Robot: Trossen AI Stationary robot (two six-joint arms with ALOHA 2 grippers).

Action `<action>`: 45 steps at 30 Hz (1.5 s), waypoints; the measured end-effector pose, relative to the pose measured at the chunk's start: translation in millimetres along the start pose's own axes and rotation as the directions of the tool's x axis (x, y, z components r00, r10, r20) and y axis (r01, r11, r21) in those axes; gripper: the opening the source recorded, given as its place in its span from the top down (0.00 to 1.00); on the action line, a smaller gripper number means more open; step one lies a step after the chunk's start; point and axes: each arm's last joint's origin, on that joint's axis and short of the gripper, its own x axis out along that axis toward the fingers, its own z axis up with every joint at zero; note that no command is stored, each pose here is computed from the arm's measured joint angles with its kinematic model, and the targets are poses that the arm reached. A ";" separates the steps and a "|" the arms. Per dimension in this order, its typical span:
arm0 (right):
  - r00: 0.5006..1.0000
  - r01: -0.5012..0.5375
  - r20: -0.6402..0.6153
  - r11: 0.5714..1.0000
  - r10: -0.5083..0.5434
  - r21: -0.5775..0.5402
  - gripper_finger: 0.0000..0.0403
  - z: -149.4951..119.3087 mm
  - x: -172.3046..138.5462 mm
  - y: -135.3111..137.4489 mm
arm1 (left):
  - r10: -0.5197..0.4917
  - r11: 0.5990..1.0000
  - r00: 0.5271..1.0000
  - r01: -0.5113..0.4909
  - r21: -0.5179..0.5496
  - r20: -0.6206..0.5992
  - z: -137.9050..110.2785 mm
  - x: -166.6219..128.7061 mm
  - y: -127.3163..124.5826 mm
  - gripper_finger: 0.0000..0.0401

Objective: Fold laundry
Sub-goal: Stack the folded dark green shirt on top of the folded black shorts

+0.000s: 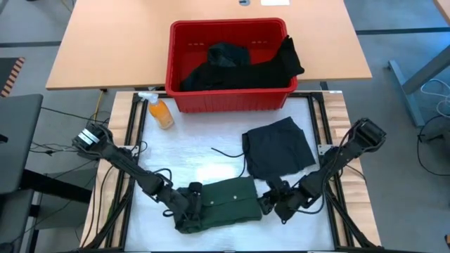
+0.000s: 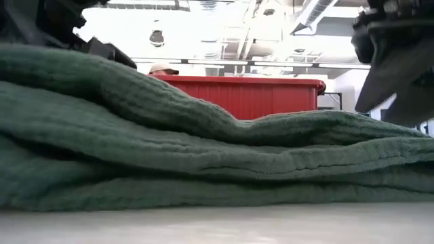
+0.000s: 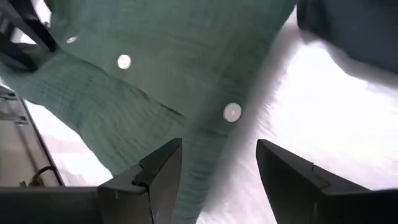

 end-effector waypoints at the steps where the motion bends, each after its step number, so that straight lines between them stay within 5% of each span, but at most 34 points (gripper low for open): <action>1: 1.000 -0.016 -0.001 1.000 0.016 0.006 0.42 -2.2 2.3 -4.7 | -0.001 1.000 1.000 0.001 -0.010 -0.011 -2.0 2.0 0.2 0.64; 9: 0.991 -0.126 0.043 0.992 0.124 0.033 0.42 -4.7 19.9 -21.9 | -0.001 0.996 0.998 -0.005 -0.084 -0.063 -8.5 5.7 1.1 0.64; 15: 0.992 -0.108 0.065 0.993 0.106 0.038 0.42 -8.4 42.3 -30.0 | 0.018 0.992 0.993 -0.032 -0.122 -0.118 -13.9 5.1 2.9 0.64; 22: 0.974 -0.203 0.094 0.978 0.207 -0.054 0.42 -13.4 61.2 -23.2 | 0.020 0.991 0.992 -0.037 -0.129 -0.127 -14.8 5.0 3.2 0.64; 26: 0.970 -0.200 0.118 0.972 0.214 -0.125 0.53 -12.7 62.8 -16.5 | 0.022 0.990 0.991 -0.039 -0.134 -0.130 -15.1 5.0 3.2 0.64; 30: 0.963 -0.208 0.132 0.960 0.234 -0.186 0.78 -7.6 62.8 -4.1 | 0.022 0.989 0.991 -0.042 -0.144 -0.136 -15.7 4.8 3.0 0.64; 33: 0.953 -0.251 0.122 0.949 0.277 -0.190 0.93 0.3 56.7 7.0 | 0.009 0.991 0.990 -0.028 -0.131 -0.139 -16.8 4.3 -0.4 0.64; 39: 0.936 -0.323 0.059 0.914 0.347 -0.246 0.92 30.3 20.1 31.0 | 0.020 0.995 0.996 -0.028 -0.098 -0.087 -8.1 -13.9 -8.8 0.64; 45: 0.965 -0.222 0.040 0.890 0.258 -0.398 0.92 79.9 -56.5 59.1 | 0.074 0.995 0.997 -0.074 -0.061 0.002 3.5 -38.2 -14.9 0.64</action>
